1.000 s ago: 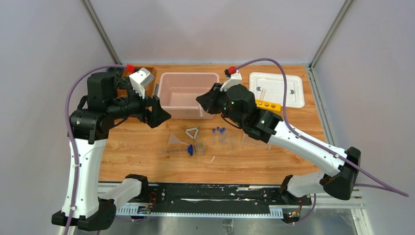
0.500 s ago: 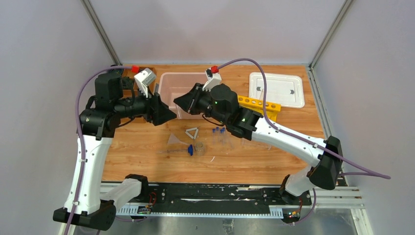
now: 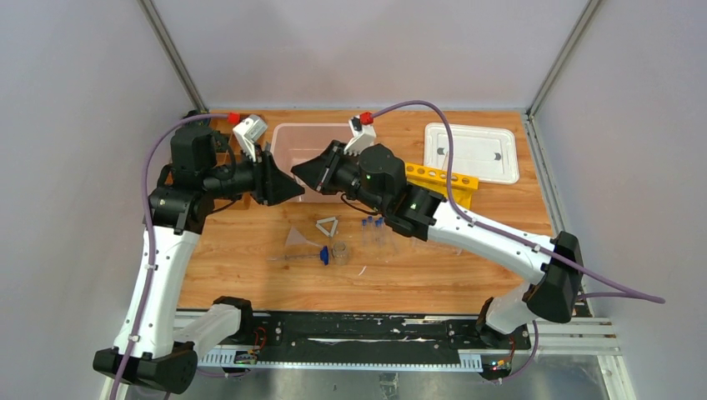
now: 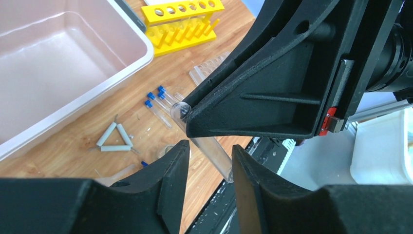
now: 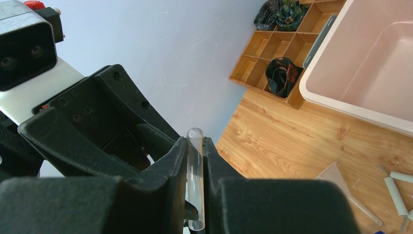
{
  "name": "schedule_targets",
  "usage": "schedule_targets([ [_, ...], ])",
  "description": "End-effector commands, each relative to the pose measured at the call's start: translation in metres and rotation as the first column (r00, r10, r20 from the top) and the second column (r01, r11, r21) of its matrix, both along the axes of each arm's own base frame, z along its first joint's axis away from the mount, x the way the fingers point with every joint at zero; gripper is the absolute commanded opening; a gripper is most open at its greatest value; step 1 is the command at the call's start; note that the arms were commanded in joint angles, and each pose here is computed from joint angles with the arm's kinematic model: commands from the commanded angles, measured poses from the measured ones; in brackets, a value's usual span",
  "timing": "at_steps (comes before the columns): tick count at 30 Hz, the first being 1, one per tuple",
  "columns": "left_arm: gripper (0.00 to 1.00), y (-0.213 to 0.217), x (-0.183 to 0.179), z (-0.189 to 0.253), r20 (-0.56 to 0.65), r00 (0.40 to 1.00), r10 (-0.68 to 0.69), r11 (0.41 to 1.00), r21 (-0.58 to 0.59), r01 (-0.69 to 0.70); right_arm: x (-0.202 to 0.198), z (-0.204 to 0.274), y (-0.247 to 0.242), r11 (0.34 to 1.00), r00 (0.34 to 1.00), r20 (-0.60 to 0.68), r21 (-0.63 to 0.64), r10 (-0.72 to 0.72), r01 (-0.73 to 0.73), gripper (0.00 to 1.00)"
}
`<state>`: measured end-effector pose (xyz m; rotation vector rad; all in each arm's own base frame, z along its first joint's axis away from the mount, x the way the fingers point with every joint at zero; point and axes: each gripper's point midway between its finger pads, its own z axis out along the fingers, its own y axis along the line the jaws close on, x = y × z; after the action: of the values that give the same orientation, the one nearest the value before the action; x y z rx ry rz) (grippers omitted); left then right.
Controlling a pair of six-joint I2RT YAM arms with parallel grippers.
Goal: Organize the chemistry lab equipment
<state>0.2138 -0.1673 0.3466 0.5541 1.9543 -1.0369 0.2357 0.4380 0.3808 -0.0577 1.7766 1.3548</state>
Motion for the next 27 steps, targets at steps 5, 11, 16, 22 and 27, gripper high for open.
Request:
schedule_targets([
  [5, 0.27, -0.006, -0.004, -0.002, 0.001, 1.0, -0.031, 0.999, -0.04, 0.031, -0.009, 0.025, 0.001, 0.998, 0.999, 0.042, 0.07, -0.015, 0.012, 0.0],
  [11, 0.04, -0.005, -0.008, -0.011, -0.003, 0.999, -0.041, 0.999, -0.028, 0.041, -0.006, 0.019, -0.004, 0.999, 0.998, 0.041, 0.028, -0.048, 0.047, 0.18],
  [16, 0.0, -0.002, -0.01, -0.016, 0.024, 0.998, -0.059, 0.998, 0.012, 0.058, -0.003, -0.001, -0.009, 0.988, 1.0, -0.004, -0.153, -0.018, 0.017, 0.52],
  [22, 0.0, 0.001, -0.018, -0.021, 0.075, 0.992, -0.1, 0.993, 0.063, 0.096, -0.015, -0.012, -0.012, 0.95, 0.995, -0.022, -0.297, 0.095, -0.097, 0.6],
  [27, 0.0, 0.001, -0.023, -0.021, 0.094, 0.988, -0.121, 0.991, 0.072, 0.115, -0.022, -0.013, -0.007, 0.923, 0.985, -0.037, -0.344, 0.167, -0.17, 0.56],
])
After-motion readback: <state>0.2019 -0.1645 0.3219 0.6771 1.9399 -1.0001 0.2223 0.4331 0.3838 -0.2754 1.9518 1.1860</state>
